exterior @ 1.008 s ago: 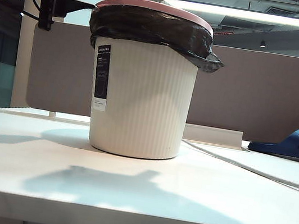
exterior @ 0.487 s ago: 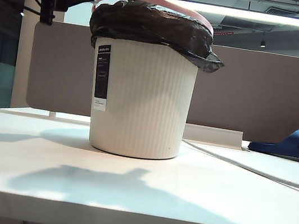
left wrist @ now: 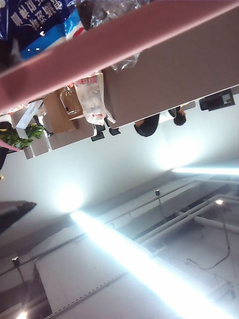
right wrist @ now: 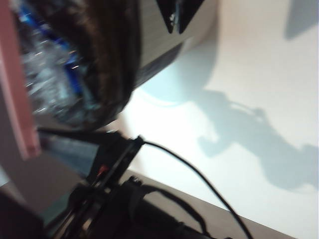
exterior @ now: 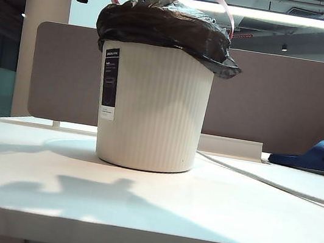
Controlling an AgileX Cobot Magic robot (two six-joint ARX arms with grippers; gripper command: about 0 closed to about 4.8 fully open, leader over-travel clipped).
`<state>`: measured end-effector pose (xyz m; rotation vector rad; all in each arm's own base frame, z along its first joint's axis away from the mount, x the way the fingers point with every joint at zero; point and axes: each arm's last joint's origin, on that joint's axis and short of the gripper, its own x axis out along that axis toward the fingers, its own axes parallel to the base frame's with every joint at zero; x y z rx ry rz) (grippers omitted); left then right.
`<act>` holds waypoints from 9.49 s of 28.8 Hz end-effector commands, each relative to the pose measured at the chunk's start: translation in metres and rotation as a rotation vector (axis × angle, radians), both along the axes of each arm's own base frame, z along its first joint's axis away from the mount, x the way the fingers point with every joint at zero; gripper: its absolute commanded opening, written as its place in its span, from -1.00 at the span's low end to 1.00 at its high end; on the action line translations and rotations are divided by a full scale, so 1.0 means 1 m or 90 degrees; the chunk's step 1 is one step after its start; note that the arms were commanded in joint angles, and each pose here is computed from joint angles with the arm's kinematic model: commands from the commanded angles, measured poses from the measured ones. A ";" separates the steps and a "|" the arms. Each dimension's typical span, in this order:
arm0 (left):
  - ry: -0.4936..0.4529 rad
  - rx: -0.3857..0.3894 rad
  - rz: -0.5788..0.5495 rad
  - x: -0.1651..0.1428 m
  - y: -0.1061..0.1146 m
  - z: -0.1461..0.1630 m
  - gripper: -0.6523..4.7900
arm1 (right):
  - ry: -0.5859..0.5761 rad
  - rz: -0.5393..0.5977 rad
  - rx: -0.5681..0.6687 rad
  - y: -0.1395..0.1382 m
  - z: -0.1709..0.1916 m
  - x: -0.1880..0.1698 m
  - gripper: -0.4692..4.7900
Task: Open the ring lid of the trash can, pull out the black garbage bag inside, and place it on the table.
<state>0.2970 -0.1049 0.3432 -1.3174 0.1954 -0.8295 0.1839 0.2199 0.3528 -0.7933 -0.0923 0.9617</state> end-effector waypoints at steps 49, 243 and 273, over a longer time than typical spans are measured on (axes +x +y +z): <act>-0.160 0.078 -0.134 -0.010 -0.006 0.023 0.33 | -0.342 -0.215 0.031 -0.002 0.045 0.075 -0.83; -0.124 0.175 -0.148 -0.006 0.030 0.018 0.03 | -0.413 -0.288 -0.001 0.043 0.030 0.115 -0.83; -0.170 0.220 -0.210 -0.009 0.028 0.017 0.03 | -0.280 -0.391 0.215 -0.050 0.110 0.165 -0.83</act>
